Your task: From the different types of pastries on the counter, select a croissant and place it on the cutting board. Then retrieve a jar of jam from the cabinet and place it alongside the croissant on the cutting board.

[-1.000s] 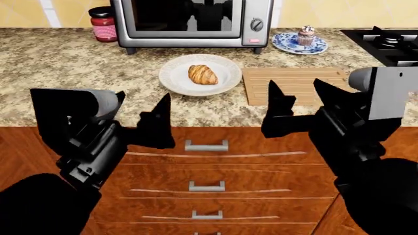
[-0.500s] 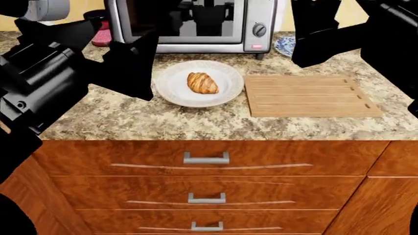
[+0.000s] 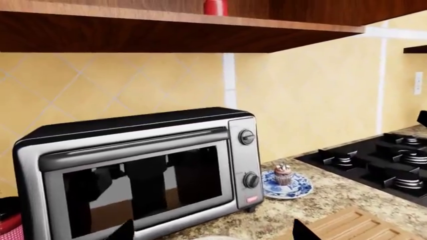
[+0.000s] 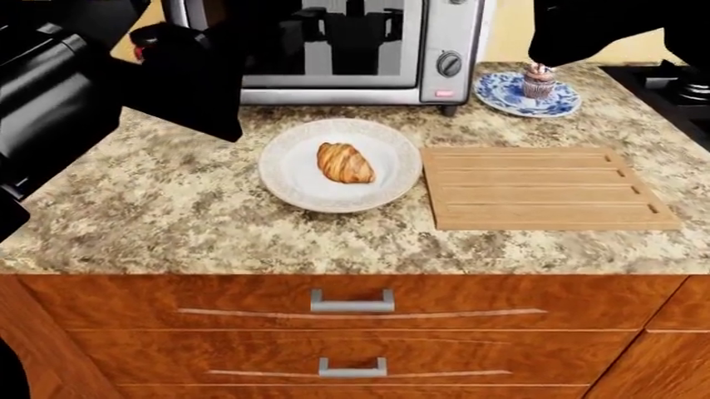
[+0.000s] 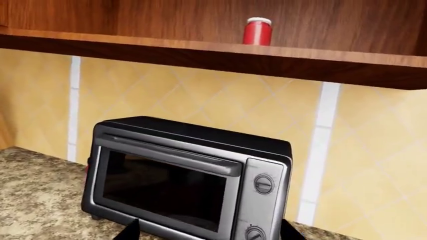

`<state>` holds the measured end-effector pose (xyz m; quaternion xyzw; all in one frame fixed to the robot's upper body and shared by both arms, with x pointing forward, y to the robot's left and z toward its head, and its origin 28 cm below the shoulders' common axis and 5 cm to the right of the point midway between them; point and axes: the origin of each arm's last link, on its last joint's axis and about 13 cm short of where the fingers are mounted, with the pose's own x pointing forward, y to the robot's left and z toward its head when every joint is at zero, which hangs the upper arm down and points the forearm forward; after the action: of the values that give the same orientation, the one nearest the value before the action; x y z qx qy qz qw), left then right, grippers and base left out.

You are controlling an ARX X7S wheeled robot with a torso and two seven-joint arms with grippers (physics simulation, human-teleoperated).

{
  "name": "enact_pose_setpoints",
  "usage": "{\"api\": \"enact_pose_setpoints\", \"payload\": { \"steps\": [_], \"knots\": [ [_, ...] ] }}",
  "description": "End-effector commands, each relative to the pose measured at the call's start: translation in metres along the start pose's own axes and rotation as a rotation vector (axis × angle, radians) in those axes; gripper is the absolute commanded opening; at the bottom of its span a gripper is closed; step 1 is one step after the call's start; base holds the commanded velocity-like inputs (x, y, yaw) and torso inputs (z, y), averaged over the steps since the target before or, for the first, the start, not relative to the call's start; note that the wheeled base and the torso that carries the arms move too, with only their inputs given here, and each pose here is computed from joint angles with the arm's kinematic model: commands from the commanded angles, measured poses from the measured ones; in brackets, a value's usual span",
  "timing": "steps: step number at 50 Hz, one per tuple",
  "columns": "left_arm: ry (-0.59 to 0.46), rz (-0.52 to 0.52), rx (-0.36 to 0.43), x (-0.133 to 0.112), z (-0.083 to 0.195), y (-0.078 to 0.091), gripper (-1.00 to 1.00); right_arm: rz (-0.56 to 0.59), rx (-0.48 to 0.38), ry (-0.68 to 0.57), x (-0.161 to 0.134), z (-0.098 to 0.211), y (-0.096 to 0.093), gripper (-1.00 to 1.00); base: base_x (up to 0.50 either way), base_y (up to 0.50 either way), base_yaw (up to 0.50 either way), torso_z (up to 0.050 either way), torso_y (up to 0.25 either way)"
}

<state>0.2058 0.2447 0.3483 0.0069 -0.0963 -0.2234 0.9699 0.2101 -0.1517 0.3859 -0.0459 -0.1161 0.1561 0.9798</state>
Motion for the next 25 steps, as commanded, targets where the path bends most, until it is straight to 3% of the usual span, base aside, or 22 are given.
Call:
{"api": "enact_pose_setpoints", "payload": {
  "steps": [1, 25],
  "knots": [
    [-0.003, -0.006, 0.005, 0.0001, 0.0038, 0.0003, 1.0, 0.005, -0.001, 0.001, -0.0046, 0.0063, -0.0044, 1.0, 0.2, 0.02, 0.0, 0.0, 0.0],
    [-0.006, -0.011, 0.005, -0.0001, 0.0043, -0.001, 1.0, 0.017, -0.001, 0.002, -0.0022, 0.0063, -0.0013, 1.0, 0.23, 0.03, 0.0, 0.0, 0.0]
  ]
}}
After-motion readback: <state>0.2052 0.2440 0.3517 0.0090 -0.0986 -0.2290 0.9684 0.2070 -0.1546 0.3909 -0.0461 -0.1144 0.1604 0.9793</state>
